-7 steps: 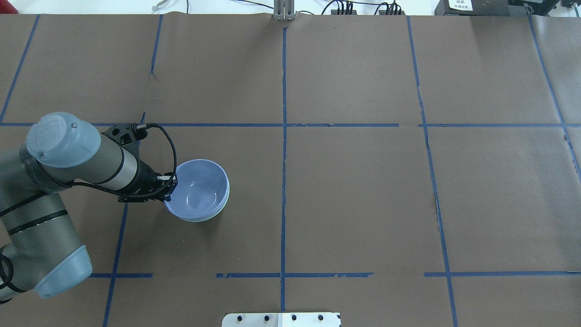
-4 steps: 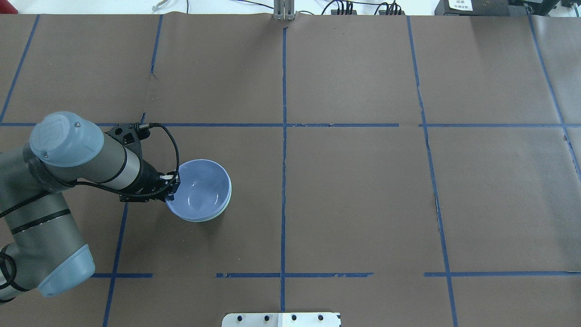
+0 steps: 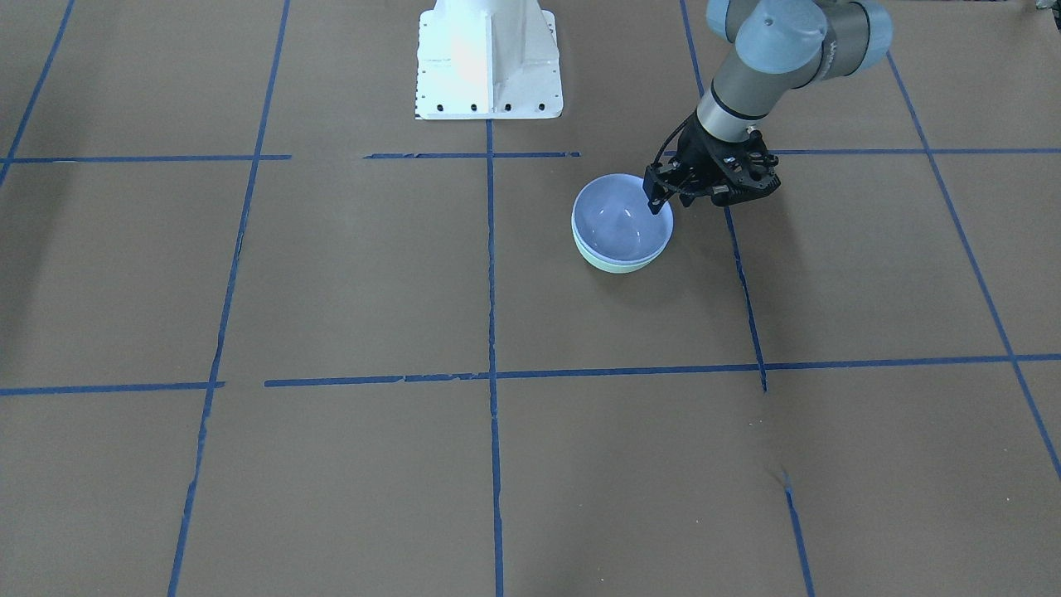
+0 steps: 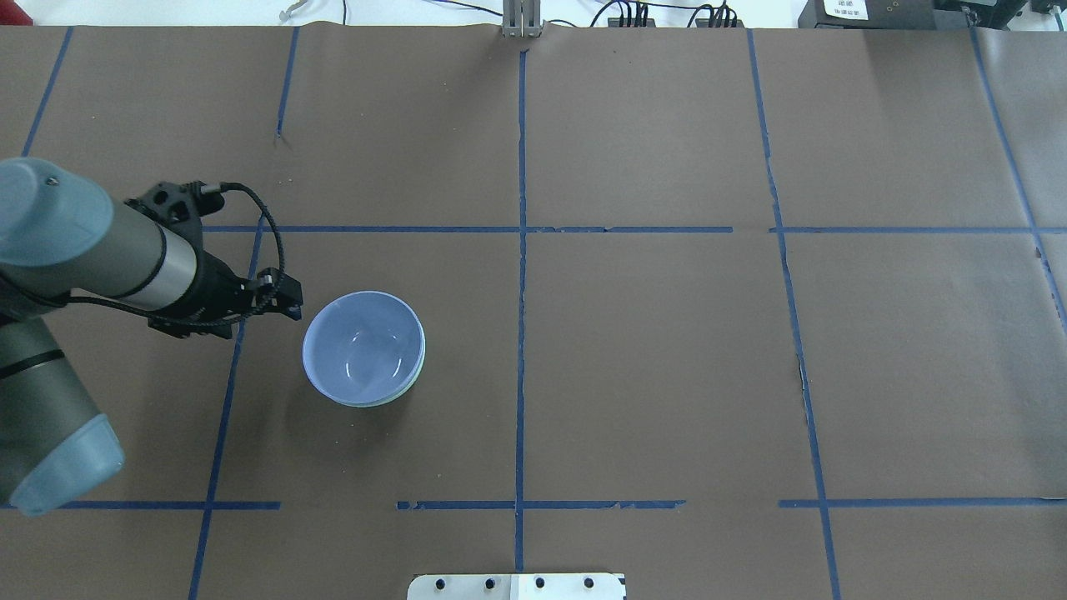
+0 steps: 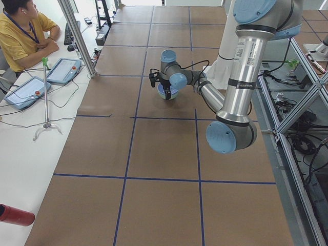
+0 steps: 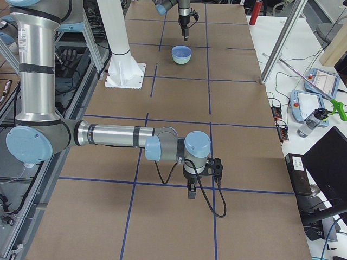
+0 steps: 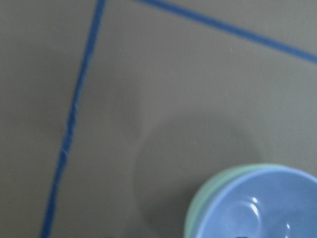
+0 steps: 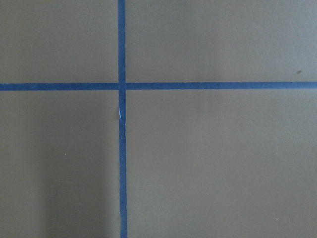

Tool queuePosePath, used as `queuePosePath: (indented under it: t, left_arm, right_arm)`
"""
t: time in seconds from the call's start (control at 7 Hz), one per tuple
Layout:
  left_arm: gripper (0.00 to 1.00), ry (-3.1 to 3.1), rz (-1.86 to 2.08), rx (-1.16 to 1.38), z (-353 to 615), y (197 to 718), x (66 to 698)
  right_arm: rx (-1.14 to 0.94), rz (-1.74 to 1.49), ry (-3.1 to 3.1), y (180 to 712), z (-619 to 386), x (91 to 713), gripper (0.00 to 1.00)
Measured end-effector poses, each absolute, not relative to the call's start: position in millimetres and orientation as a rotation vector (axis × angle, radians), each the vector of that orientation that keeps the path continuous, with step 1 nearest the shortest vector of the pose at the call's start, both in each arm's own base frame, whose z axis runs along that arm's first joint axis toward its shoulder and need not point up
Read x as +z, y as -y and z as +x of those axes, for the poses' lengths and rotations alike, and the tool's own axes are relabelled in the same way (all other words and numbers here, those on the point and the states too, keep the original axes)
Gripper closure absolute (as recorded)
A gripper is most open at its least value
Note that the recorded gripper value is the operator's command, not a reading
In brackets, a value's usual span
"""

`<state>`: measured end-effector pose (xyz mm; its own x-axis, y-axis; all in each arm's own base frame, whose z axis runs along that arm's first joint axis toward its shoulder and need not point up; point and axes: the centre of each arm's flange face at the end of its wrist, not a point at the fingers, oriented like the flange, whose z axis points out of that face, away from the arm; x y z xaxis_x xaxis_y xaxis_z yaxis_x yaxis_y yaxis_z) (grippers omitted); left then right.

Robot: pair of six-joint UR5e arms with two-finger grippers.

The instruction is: Stack blue bowl on green bowl

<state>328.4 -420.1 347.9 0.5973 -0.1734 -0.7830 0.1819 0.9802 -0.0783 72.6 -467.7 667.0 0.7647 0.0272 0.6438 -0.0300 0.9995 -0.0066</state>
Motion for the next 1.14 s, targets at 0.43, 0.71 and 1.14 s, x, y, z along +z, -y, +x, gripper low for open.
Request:
queuePosePath:
  t: [0.43,0.71,1.14]
  left_arm:
    - [0.00,-0.758,0.177,0.136,178.6,449.7,458.3]
    - [0.00,-0.668,0.204,0.265,57.7,443.6,551.3]
    - [0.00,-0.751,0.120,0.198,-24.5,405.5,622.5]
  right_arm:
    - [0.031,0.005,0.701,467.7,72.5,666.9,0.00]
    - [0.031,0.005,0.700,467.7,72.6,666.9,0.00]
    - [0.031,0.004,0.700,467.7,72.6,667.0,0.00]
